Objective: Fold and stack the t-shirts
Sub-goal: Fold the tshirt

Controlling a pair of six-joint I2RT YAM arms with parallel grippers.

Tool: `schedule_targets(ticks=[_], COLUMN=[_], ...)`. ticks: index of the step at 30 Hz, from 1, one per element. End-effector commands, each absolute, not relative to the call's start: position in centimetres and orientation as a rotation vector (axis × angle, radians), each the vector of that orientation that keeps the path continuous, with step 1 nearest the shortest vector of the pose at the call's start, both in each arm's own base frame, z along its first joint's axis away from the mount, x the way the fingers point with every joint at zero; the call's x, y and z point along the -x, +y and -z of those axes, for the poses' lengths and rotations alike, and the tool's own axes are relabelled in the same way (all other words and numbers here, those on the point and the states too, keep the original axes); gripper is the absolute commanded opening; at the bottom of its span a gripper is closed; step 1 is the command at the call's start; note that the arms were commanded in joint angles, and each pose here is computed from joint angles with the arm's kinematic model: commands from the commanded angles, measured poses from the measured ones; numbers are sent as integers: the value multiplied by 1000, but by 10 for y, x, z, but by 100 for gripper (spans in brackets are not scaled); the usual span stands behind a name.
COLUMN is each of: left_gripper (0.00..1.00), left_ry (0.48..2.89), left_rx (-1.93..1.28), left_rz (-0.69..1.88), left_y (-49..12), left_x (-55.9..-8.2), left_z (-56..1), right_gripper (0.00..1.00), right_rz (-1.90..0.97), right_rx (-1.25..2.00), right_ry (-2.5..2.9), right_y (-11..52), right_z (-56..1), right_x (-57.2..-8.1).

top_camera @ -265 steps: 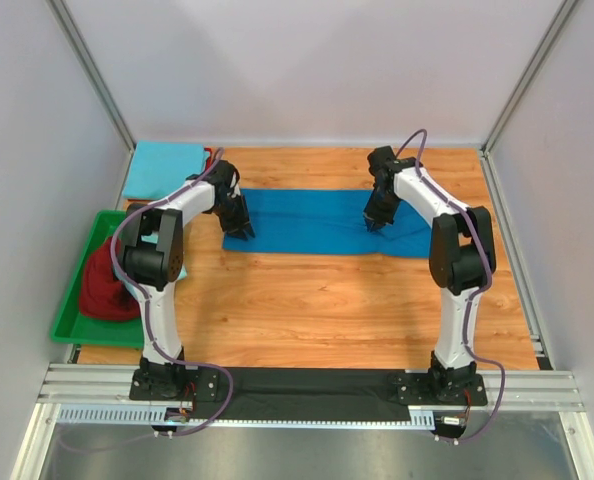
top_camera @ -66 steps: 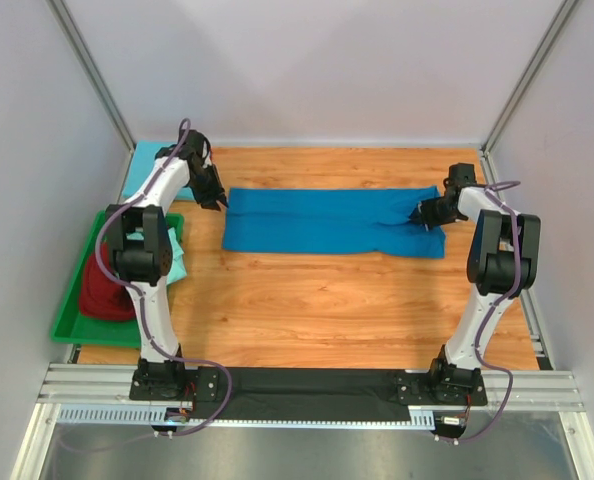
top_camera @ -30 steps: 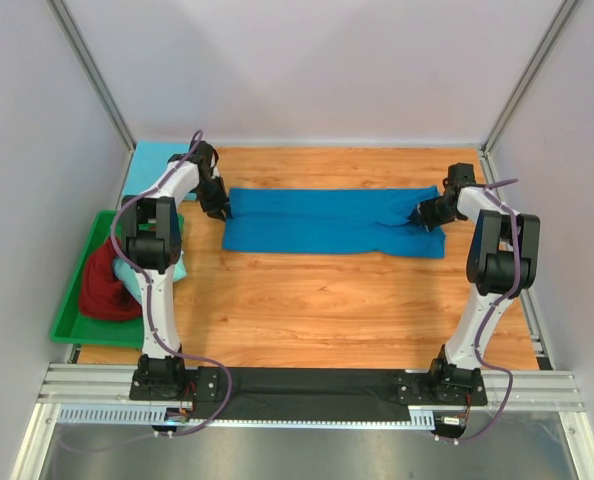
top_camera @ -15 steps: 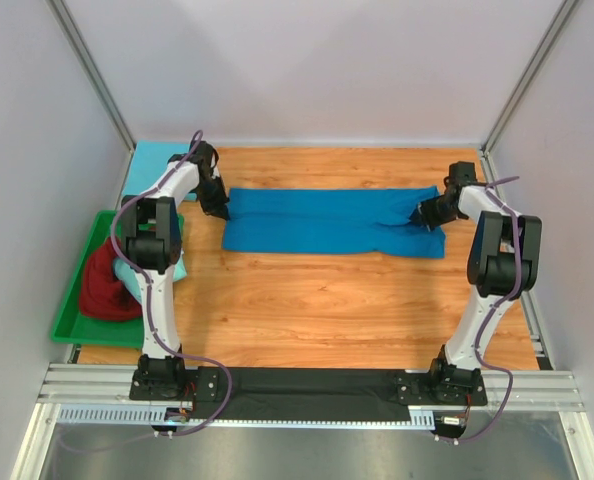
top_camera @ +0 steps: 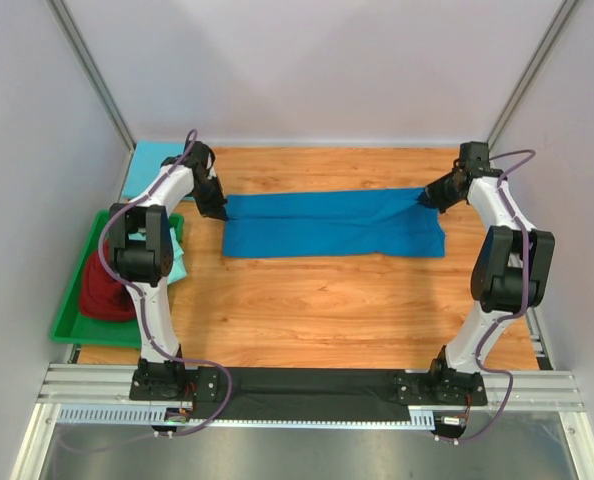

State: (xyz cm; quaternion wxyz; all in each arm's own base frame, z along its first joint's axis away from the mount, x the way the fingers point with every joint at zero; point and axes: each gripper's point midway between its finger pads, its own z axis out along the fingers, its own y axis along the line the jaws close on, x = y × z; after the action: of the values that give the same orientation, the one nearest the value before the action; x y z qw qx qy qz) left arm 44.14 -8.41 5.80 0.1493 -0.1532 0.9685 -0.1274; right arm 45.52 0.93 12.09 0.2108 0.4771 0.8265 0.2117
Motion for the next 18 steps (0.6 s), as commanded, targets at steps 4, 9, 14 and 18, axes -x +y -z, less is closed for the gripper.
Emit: schedule_targets(ticks=[4,9,14,18], left_gripper=[0,0,0,0], left_ry=[2730,2735,2743,2747], left_rx=[444,451,451,456], left_rz=[374,341,327,317], left_y=[-86,-82,-81,-80], left_x=[-452,-455,-460,-462], left_z=[-73,-69,-64,-60], right_gripper=[0,0,1,0], right_rz=[-663,-690,-699,-704], right_rx=[-1170,-1157,-1170,-1166], right_ry=[2267,2287,2314,2319], right_y=[15,21,26,26], right_z=[-137,-127,-116,-112], right_x=[-489,-506,-514,-521])
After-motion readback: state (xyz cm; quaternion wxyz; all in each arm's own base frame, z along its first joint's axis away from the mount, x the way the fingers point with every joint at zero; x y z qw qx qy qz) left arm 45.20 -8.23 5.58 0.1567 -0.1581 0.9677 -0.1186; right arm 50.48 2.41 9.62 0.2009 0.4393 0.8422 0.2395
